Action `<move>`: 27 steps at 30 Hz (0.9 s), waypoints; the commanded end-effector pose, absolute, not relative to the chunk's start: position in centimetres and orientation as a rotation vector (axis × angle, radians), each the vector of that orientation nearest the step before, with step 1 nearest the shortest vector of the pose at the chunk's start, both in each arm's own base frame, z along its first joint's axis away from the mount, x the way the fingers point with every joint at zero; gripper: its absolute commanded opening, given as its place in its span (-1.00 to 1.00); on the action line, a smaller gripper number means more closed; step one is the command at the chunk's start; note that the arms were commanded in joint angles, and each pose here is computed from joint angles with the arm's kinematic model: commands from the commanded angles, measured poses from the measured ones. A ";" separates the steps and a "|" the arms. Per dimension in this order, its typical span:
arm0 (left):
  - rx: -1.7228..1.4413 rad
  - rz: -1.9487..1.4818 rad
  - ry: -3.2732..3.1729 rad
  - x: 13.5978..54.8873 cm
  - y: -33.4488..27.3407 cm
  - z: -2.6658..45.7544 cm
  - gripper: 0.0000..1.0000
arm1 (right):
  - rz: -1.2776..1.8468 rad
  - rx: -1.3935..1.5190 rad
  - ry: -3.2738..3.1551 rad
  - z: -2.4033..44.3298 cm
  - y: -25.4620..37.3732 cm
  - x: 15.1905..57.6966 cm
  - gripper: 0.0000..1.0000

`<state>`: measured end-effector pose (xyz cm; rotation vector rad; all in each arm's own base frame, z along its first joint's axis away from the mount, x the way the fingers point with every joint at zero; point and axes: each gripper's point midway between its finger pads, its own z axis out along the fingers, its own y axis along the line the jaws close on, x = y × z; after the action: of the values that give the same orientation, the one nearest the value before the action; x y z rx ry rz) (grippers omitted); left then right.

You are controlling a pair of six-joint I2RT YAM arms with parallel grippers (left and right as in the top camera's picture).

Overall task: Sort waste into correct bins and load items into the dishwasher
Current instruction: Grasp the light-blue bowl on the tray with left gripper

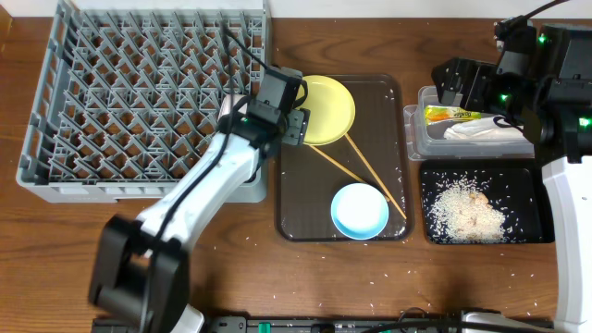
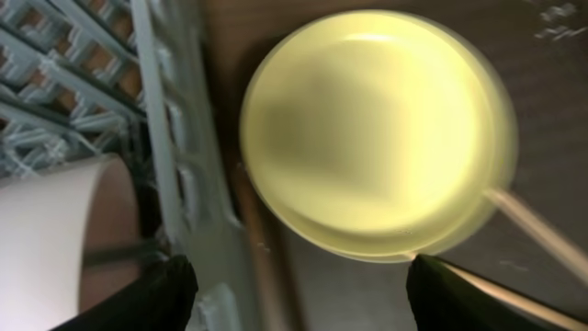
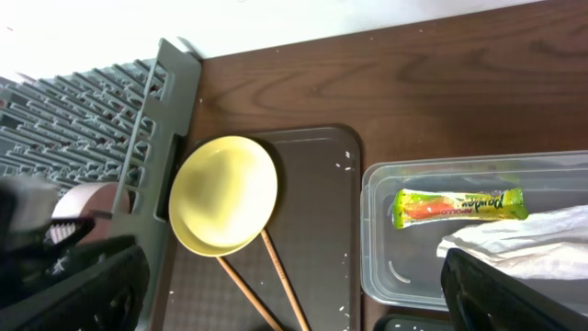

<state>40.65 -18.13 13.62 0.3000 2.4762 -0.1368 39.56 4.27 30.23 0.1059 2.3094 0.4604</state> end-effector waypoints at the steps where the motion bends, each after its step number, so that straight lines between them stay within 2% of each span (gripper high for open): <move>1: 0.107 -0.460 2.540 37.8 -21.1 16.4 0.47 | 0.457 0.099 2.311 30.2 4.4 39.6 0.99; 5: 0.000 -0.648 2.783 32.5 -23.7 13.3 0.41 | 0.457 0.099 2.311 30.2 4.4 39.6 0.99; 10: -0.029 -0.633 2.989 27.8 -26.2 8.6 0.41 | 0.457 0.099 2.311 30.2 4.4 39.6 0.99; 17: 0.006 -0.594 3.119 25.4 -28.7 4.2 0.43 | 0.457 0.099 2.311 30.2 4.4 39.6 0.99; 27: -0.056 -0.719 3.242 25.0 -29.2 0.9 0.40 | 0.457 0.099 2.311 30.2 4.4 39.6 0.98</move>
<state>25.86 -28.91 2.19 -0.0171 3.1684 -0.6562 39.56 4.27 30.22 0.1062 2.3098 0.4599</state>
